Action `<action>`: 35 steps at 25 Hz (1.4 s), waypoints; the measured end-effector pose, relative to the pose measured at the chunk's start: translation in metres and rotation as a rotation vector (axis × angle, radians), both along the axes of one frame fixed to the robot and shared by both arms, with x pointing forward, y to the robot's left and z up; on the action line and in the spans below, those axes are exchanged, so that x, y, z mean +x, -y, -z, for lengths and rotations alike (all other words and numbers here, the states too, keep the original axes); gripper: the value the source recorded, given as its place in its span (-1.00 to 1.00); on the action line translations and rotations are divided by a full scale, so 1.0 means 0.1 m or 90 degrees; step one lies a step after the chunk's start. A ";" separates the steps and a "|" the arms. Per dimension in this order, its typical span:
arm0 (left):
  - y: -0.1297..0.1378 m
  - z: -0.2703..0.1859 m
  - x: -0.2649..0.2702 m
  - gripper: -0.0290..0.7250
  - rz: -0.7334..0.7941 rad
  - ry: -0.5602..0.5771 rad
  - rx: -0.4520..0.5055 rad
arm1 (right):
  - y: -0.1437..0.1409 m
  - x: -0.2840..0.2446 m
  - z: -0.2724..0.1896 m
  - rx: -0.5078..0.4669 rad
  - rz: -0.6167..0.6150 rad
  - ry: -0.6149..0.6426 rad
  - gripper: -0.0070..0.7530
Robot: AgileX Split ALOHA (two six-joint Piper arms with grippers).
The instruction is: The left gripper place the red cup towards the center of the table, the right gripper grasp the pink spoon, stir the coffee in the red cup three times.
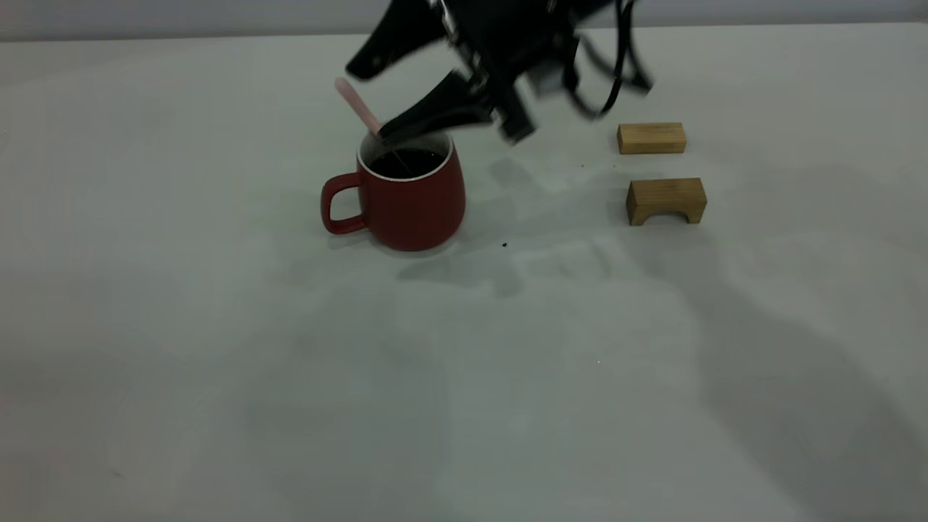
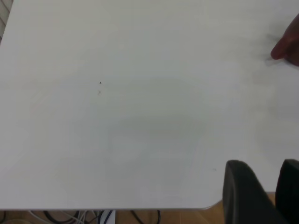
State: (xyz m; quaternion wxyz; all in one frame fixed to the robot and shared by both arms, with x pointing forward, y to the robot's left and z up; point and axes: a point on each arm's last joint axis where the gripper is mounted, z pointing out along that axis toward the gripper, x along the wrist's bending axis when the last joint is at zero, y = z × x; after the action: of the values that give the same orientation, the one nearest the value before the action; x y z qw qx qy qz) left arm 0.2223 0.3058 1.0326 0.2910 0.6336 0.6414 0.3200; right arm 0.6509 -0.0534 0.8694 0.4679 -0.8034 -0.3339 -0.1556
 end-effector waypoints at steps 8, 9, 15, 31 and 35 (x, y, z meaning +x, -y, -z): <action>0.00 0.00 0.00 -0.27 0.000 0.000 0.000 | 0.36 -0.15 -1.04 -0.186 -0.171 0.248 0.49; 0.00 0.00 0.00 -0.27 0.000 0.000 0.000 | 0.39 -0.19 -1.20 -0.195 -0.186 0.271 0.48; 0.00 0.00 0.00 -0.27 0.000 0.000 0.000 | 0.69 -0.50 -1.96 -0.279 -0.336 0.456 0.36; 0.00 0.00 0.00 -0.27 0.000 0.000 0.000 | 1.93 -3.01 -2.61 -0.534 -0.507 0.791 0.06; 0.00 0.00 0.00 -0.27 0.000 0.000 0.000 | 2.21 -3.65 -2.21 -0.588 -0.444 0.841 0.03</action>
State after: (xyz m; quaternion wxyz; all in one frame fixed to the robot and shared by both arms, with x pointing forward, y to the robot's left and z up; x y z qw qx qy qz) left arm 0.2223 0.3057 1.0326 0.2913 0.6337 0.6414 0.3197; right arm 0.2856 -0.2746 1.0906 -0.1724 -0.5101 -0.7924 -0.2865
